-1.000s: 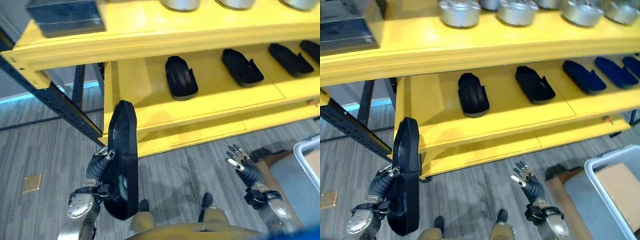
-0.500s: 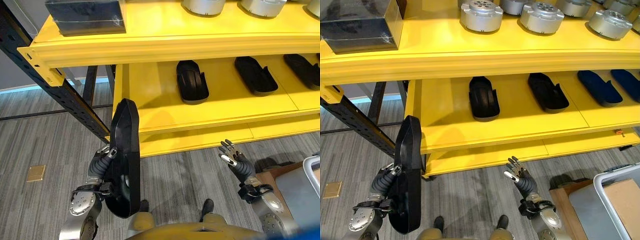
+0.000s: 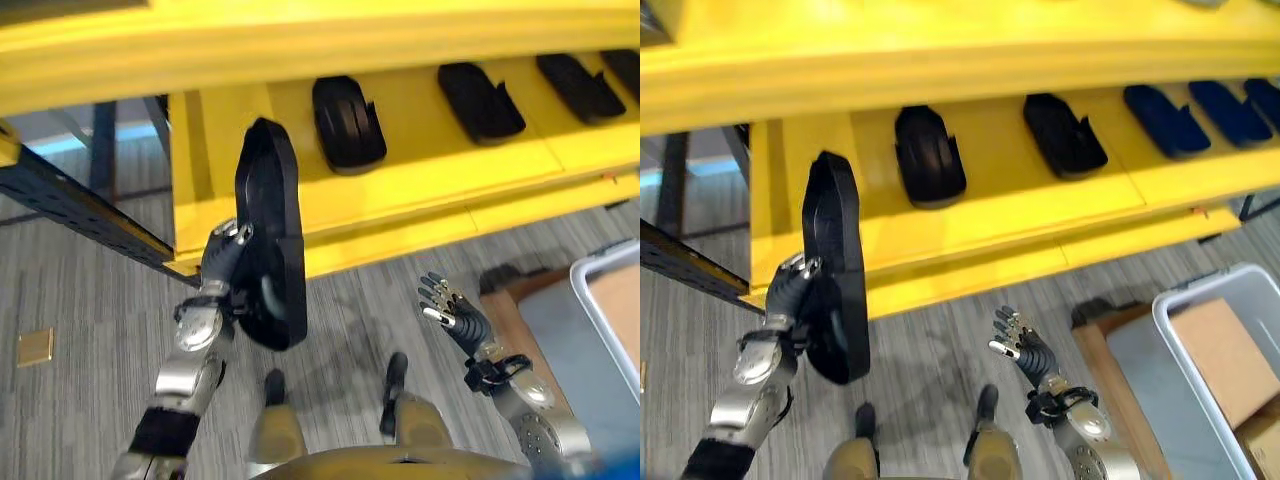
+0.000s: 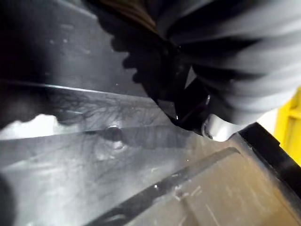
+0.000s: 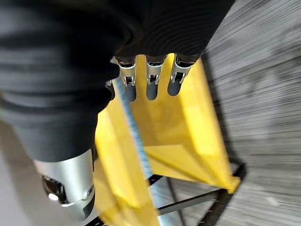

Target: Move parts from the plastic box to the shelf.

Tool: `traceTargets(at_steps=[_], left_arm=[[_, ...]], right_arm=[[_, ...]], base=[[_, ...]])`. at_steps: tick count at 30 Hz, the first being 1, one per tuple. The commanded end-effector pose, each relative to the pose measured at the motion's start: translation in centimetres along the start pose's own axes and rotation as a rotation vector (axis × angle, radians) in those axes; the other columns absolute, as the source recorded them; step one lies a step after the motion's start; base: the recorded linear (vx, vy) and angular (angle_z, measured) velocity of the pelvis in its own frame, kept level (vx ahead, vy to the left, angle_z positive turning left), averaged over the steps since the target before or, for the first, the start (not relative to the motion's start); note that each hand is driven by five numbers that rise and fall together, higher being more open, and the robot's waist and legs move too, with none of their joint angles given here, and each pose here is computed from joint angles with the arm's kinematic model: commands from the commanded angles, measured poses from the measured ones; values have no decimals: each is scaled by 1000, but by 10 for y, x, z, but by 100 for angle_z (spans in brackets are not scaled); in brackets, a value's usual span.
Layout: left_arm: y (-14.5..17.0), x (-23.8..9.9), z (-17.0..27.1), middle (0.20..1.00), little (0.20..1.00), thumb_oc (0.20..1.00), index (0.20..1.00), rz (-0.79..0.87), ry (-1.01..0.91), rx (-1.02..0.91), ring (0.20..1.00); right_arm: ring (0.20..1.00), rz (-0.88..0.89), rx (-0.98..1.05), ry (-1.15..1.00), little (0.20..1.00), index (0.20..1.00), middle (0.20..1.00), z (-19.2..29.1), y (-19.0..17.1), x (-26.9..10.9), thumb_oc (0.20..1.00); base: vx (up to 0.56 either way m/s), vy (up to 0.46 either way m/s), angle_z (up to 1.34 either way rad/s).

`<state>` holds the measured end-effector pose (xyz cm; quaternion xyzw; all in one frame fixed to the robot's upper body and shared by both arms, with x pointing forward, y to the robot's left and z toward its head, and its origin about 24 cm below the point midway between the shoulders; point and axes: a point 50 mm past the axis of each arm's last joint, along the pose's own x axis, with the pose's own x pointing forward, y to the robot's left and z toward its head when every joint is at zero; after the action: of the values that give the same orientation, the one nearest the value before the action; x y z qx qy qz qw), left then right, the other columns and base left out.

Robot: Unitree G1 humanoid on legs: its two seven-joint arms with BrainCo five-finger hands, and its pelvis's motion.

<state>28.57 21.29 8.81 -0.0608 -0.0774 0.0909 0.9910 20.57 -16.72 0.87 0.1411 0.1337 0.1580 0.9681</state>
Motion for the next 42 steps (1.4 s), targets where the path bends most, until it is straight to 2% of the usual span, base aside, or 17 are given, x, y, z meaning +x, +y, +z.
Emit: traceTargets(at_steps=[1, 9, 13, 31, 36, 42], left_arm=[[5, 4, 24, 200, 200, 200, 200, 59, -156, -30, 200], [-9, 39, 79, 200, 200, 200, 200, 170, -385, -86, 200], [5, 54, 101, 200, 200, 200, 200, 252, -453, 2, 200], [47, 80, 169, 200, 200, 200, 200, 326, -565, 268, 200], [46, 84, 177, 200, 200, 200, 200, 309, -566, 286, 200], [30, 99, 200, 200, 200, 200, 200, 241, -578, 284, 200]], right_arm=[[1000, 27, -2, -95, 1000, 1000, 1000, 18, 7, -2, 1000], [1000, 25, 3, -112, 1000, 1000, 1000, 21, 10, 2, 1000], [1000, 31, -10, -95, 1000, 1000, 1000, 17, 10, 0, 1000], [1000, 36, -56, -41, 1000, 1000, 1000, 12, 0, -2, 1000], [1000, 43, -62, -33, 1000, 1000, 1000, 11, 0, -1, 1000], [1000, 85, -87, -20, 1000, 1000, 1000, 11, 5, 5, 1000]], base=[[-66, -14, -10], [-56, -25, -7], [0, 0, 0], [24, 7, 3], [29, 6, 10], [37, 0, 20]])
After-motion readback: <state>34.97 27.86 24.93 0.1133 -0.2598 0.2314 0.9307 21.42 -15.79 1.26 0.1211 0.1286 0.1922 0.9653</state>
